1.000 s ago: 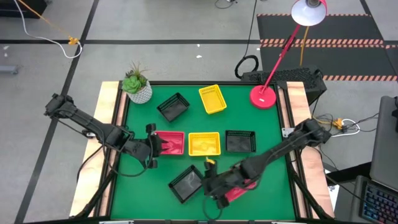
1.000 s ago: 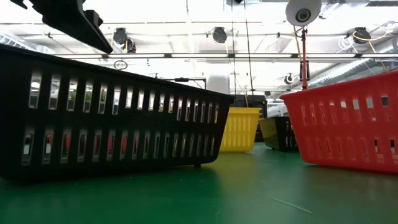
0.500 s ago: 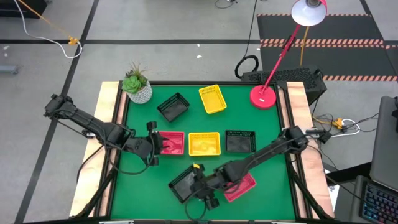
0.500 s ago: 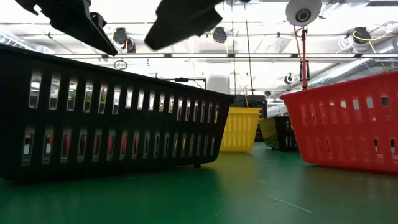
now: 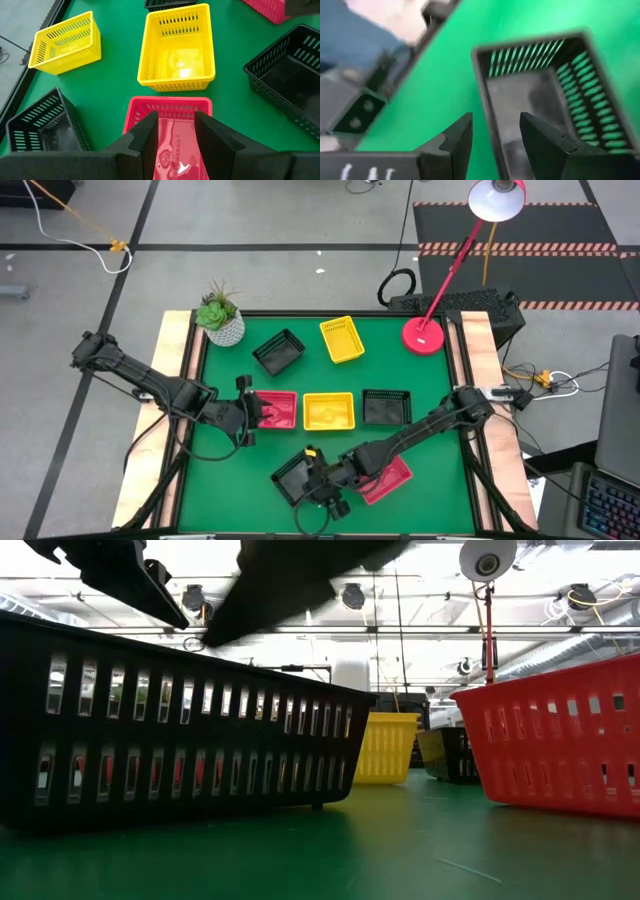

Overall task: Stack baskets by color
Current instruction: Stack the bottom black bin on top of the black bin

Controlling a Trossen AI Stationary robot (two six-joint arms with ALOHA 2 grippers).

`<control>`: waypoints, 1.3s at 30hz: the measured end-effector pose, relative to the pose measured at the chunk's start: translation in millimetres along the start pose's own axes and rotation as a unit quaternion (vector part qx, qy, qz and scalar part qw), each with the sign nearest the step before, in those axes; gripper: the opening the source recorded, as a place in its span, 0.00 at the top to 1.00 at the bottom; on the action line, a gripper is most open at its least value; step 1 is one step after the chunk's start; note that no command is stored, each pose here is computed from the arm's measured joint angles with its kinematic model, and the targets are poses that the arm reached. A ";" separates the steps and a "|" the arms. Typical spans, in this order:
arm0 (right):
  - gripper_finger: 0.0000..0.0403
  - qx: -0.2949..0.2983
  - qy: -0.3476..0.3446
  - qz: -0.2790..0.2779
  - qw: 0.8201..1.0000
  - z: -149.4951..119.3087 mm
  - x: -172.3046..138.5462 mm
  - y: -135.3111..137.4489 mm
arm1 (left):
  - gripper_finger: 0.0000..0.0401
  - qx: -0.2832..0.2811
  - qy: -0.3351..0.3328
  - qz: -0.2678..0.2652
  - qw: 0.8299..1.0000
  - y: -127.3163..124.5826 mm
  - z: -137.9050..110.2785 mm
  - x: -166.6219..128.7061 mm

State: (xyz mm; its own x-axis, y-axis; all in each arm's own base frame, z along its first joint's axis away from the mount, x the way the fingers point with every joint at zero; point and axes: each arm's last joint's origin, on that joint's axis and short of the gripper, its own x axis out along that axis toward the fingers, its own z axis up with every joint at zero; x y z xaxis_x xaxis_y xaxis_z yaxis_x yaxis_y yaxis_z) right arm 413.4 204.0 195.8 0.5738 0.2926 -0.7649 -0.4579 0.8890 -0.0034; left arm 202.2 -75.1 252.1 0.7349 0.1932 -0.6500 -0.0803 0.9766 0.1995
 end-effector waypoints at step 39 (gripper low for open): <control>0.84 -0.035 0.021 -0.001 0.999 -7.3 10.2 0.6 | 0.68 0.001 0.000 0.002 1.000 0.3 0.0 0.3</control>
State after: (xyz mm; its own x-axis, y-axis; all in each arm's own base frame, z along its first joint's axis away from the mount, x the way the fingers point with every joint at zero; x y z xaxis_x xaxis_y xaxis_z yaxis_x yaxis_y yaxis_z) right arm 414.0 205.0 183.3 0.5459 0.2741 -0.7917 -0.5035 0.8626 -0.0485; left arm 202.4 -74.8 251.9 0.7350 0.1964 -0.6490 -0.0817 0.9758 0.2027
